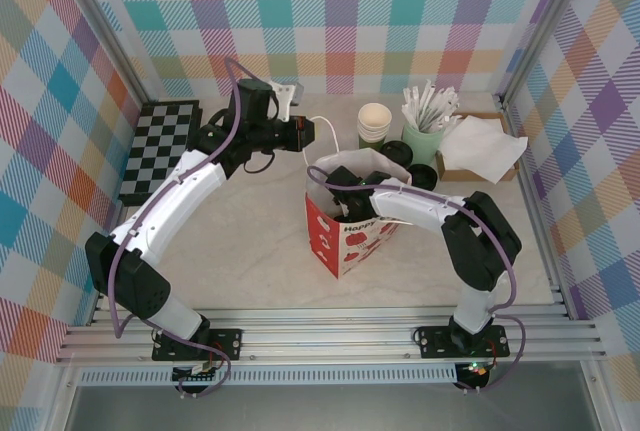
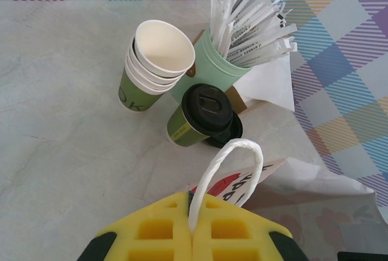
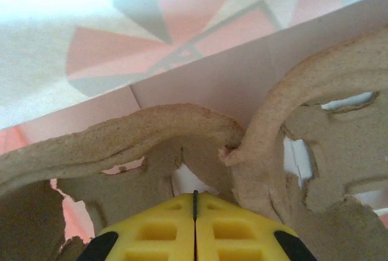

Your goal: Pack the takeout coffee

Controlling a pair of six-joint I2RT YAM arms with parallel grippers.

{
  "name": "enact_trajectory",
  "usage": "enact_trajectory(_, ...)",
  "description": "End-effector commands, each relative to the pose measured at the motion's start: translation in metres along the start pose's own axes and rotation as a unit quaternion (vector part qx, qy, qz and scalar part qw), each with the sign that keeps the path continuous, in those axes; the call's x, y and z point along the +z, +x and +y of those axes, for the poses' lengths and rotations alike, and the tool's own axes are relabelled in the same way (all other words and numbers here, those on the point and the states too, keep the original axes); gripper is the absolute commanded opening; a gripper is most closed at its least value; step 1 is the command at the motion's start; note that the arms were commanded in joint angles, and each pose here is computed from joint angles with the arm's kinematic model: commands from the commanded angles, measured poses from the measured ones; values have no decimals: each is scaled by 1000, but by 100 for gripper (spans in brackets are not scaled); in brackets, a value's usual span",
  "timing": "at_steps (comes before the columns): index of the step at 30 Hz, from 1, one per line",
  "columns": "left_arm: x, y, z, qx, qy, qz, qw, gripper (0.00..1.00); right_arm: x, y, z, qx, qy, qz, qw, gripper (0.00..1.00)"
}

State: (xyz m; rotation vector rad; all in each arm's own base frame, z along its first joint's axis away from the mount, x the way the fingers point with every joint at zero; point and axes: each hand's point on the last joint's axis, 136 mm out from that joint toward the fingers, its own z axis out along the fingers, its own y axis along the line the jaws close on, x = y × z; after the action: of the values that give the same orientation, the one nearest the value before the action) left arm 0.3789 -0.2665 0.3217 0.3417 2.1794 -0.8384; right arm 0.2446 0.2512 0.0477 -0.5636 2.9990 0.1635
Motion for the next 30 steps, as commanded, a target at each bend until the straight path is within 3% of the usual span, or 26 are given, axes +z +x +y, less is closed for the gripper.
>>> enact_trajectory(1,-14,-14,-6,14,6,-21,1000,0,-1,5,-11,-8,27,9,1000,11)
enact_trajectory(7,-15,-14,-5,16,4,-20,1000,0,-2,5,-25,-9,72,11,997,14)
enact_trajectory(15,-12,-11,-9,23,16,-12,1000,0,-36,-12,5,-27,-1,-37,999,27)
enact_trajectory(30,-15,-8,-13,27,25,-8,999,0,-138,-49,22,-26,-63,-217,974,58)
